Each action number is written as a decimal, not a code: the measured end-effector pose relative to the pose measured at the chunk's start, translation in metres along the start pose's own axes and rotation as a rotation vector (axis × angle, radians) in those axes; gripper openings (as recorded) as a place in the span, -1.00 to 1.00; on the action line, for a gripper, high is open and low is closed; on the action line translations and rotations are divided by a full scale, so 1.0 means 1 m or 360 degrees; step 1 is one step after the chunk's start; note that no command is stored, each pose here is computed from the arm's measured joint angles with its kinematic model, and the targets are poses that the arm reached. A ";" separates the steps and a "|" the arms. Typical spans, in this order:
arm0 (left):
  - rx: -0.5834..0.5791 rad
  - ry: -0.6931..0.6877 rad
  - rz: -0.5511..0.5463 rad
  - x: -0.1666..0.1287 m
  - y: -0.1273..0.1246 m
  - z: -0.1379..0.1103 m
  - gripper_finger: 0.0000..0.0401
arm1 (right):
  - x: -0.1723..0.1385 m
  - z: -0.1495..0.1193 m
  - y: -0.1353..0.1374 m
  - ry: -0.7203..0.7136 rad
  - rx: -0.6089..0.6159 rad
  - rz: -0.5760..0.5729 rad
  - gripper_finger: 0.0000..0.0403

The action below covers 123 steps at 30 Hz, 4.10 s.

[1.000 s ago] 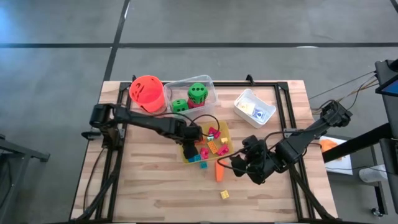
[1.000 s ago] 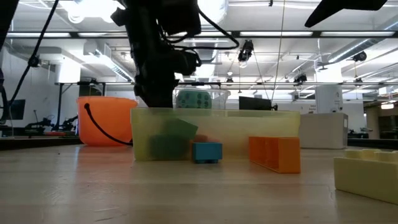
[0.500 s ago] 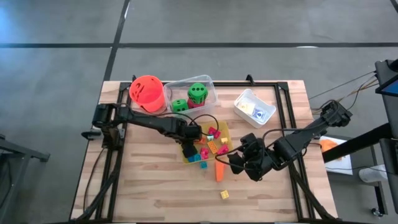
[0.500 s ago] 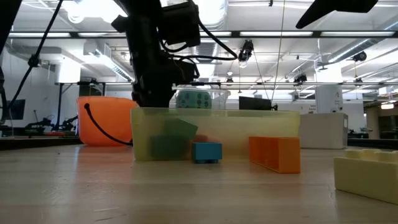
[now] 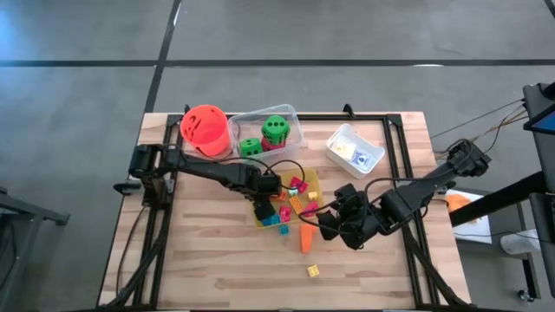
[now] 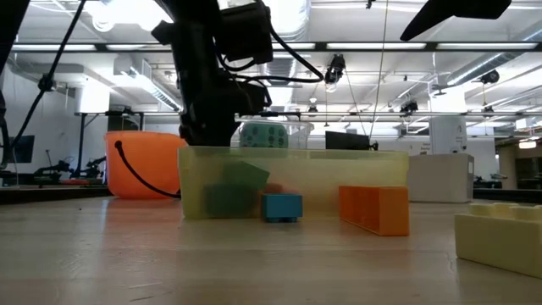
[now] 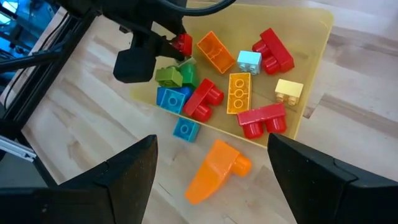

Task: Pick & Place Toys
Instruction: Put the red game piece into the yellow bin, then put the light yellow game piece into the yellow bin

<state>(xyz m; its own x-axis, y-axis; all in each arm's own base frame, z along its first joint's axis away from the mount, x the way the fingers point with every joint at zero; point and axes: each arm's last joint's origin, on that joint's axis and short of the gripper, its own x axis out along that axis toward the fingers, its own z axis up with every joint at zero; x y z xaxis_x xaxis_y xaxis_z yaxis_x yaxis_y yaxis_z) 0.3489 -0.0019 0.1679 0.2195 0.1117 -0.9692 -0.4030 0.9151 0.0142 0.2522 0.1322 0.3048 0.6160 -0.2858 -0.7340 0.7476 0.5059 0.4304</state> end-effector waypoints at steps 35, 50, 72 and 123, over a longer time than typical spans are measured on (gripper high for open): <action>0.0013 -0.0047 -0.0126 -0.050 0.004 -0.012 0.86 | 0.002 -0.012 0.007 0.0385 0.0323 0.0048 0.48; 0.0212 -0.0415 -0.0459 -0.110 -0.042 -0.078 0.87 | 0.063 -0.067 0.052 0.0764 0.0209 -0.0198 0.48; 0.0388 -0.0516 -0.0767 -0.126 -0.049 -0.133 0.87 | 0.140 -0.132 0.093 0.0932 0.0218 -0.0598 0.48; 0.0552 -0.0490 -0.0844 -0.129 -0.059 -0.144 0.87 | 0.131 -0.115 0.090 0.0863 0.0116 -0.0703 0.48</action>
<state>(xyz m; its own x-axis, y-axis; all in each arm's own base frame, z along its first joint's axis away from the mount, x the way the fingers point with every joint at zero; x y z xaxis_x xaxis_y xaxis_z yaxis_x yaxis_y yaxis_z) 0.2160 -0.1261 0.2569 0.5702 -0.3258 -0.7541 0.1234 0.9415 -0.3135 0.3715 0.2335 0.1873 0.0544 0.0040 -0.9985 0.9257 0.3747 0.0519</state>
